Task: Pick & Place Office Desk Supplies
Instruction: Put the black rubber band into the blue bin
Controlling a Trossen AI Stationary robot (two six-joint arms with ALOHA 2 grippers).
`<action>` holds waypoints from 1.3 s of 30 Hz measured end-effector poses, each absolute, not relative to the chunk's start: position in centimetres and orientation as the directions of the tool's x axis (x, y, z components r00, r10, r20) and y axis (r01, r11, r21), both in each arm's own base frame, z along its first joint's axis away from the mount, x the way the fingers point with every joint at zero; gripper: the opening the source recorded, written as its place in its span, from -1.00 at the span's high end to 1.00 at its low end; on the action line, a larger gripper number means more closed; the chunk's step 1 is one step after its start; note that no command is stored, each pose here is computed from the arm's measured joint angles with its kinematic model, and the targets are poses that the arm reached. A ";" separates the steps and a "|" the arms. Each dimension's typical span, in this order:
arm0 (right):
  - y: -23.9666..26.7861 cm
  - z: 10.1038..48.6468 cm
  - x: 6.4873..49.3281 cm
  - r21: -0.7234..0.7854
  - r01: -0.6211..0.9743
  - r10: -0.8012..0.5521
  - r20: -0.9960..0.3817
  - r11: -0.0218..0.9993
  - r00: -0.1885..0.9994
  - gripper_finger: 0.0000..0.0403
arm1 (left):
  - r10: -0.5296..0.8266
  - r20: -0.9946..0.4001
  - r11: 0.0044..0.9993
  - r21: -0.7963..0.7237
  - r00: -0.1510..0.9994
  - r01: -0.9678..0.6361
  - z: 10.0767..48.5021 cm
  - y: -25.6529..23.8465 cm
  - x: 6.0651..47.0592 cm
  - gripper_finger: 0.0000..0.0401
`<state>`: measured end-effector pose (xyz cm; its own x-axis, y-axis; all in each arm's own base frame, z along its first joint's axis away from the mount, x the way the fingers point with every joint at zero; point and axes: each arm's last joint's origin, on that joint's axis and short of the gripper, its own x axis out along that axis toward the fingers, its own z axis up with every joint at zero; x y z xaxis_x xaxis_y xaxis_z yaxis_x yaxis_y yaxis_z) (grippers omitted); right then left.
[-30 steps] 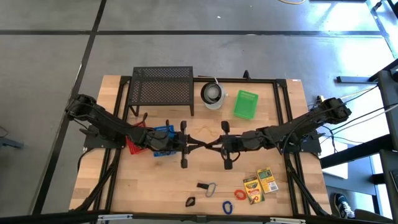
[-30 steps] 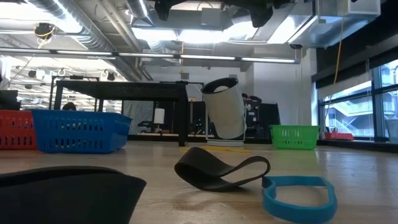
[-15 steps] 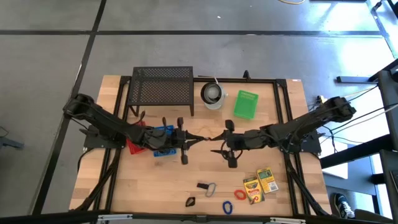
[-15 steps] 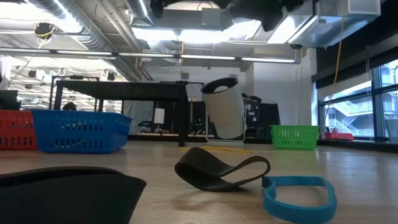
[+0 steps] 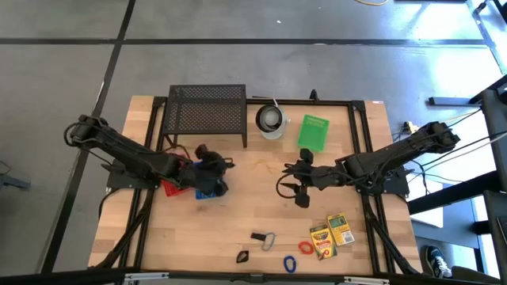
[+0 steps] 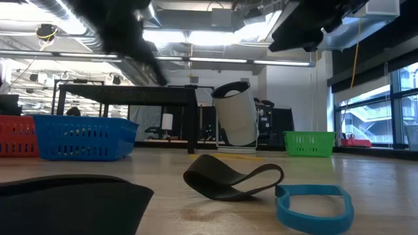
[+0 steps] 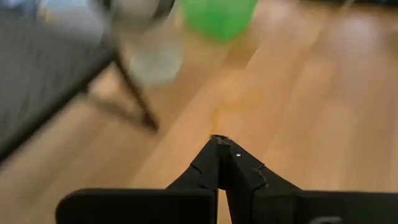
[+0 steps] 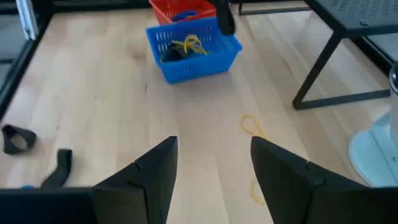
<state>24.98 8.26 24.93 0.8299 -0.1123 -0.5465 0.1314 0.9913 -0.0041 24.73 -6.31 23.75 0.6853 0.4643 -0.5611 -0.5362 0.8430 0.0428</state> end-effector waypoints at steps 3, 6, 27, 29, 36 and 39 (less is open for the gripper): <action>8.2 25.0 25.0 -0.013 0.145 -0.129 -0.537 0.989 0.834 0.01 | 0.472 -0.658 0.790 0.020 0.587 -0.613 22.6 -6.0 23.6 0.98; 8.1 25.0 25.0 -0.043 0.191 -0.185 -0.523 0.981 0.832 0.03 | 0.458 -0.728 0.751 0.010 0.510 -0.660 21.5 -6.0 23.3 0.98; 8.5 21.7 26.7 -0.096 0.250 -0.257 -0.594 0.963 0.762 0.04 | 0.433 -0.829 0.740 0.102 0.354 -0.665 18.4 -6.4 23.8 0.86; 8.6 21.3 26.9 -0.104 0.249 -0.261 -0.603 0.963 0.754 0.04 | 0.424 -0.835 0.743 0.099 0.351 -0.662 18.4 -6.4 23.7 0.81; 7.7 20.2 27.7 -0.088 0.313 -0.297 -0.628 0.946 0.719 0.04 | 0.390 -0.858 0.753 0.088 0.334 -0.652 18.3 -6.5 23.6 0.55; 6.9 19.3 28.1 -0.091 0.351 -0.324 -0.646 0.932 0.691 0.04 | 0.389 -0.859 0.753 0.088 0.333 -0.652 18.3 -6.5 23.6 0.43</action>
